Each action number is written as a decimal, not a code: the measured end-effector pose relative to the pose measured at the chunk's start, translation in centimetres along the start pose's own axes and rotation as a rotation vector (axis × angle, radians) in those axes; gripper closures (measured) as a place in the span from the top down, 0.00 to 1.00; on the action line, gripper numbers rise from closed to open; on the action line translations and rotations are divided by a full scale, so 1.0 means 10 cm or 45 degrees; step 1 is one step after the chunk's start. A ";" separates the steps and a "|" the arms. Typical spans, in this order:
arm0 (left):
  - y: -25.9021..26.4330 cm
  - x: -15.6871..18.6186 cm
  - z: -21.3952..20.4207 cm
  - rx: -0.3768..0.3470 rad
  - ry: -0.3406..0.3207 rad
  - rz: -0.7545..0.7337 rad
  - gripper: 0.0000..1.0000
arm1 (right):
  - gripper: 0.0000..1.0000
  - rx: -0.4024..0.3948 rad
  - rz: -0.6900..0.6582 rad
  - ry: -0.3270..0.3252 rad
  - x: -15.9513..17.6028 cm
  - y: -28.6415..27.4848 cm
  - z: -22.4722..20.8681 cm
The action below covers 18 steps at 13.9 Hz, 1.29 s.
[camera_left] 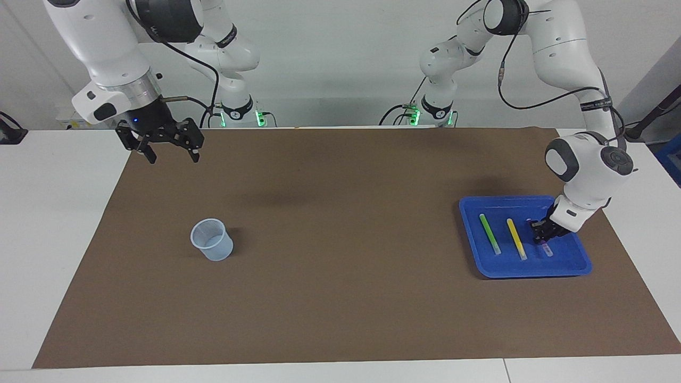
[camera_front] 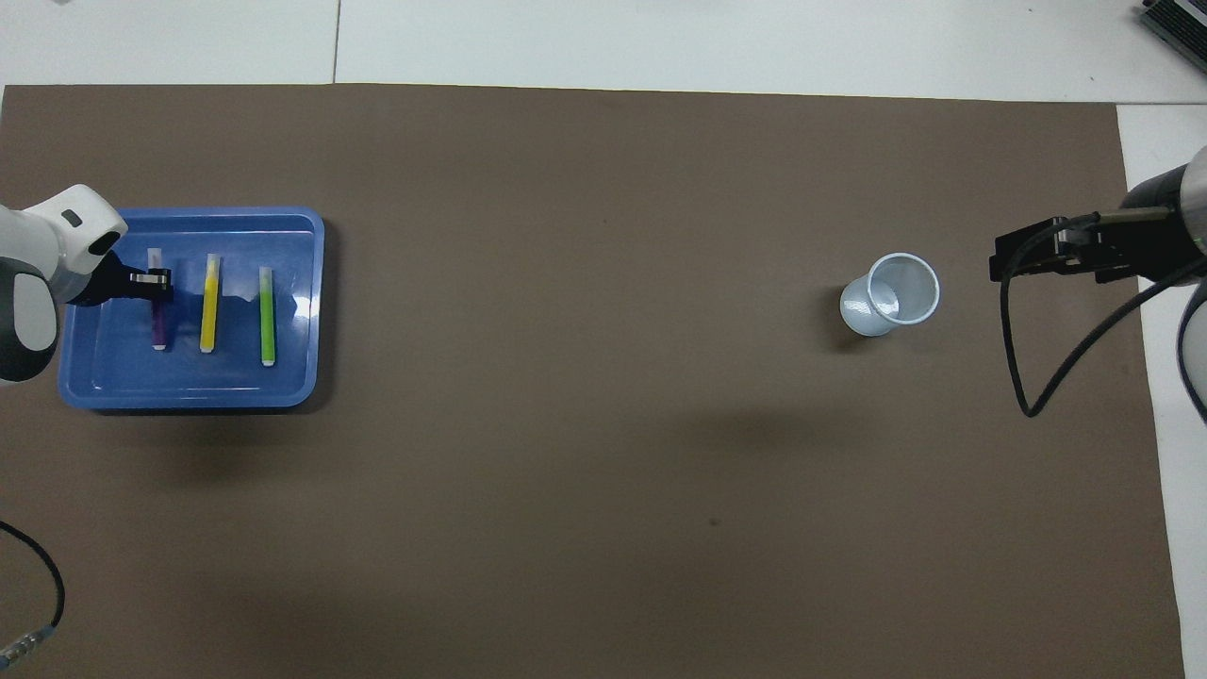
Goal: Right arm passes pens to left for tray arrangement
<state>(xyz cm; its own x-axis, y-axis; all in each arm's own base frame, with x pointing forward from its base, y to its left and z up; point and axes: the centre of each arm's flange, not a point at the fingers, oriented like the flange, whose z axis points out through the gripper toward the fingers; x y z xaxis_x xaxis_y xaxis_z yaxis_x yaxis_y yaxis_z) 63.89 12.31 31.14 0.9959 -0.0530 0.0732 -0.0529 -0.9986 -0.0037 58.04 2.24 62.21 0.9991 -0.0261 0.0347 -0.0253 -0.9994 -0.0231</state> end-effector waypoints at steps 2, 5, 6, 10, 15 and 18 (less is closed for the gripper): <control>0.00 0.01 0.00 0.002 0.009 0.000 0.18 | 1.00 0.000 0.000 0.000 0.00 0.00 0.00; -0.04 -0.01 0.03 0.008 0.043 -0.007 0.25 | 1.00 0.000 0.000 0.000 0.00 0.00 0.00; -0.04 -0.01 0.04 0.009 0.045 -0.009 0.31 | 1.00 0.000 0.000 0.000 0.00 0.00 0.00; -0.04 -0.02 0.05 0.007 0.045 -0.009 0.79 | 1.00 0.000 0.000 0.000 0.00 0.00 0.00; -0.03 0.01 0.02 0.008 0.055 -0.006 1.00 | 1.00 0.000 0.000 0.000 0.00 0.00 0.00; -0.05 0.08 -0.10 0.016 0.087 -0.008 1.00 | 1.00 0.000 0.000 0.000 0.00 0.00 0.00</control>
<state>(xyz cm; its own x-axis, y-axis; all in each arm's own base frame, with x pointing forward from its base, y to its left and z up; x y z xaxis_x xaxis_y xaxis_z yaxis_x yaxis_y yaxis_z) 64.65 12.81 32.19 0.9888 -0.0474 0.1413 -0.0456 -0.9988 -0.0156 58.04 2.24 62.21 0.9991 -0.0261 0.0347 -0.0253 -0.9994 -0.0231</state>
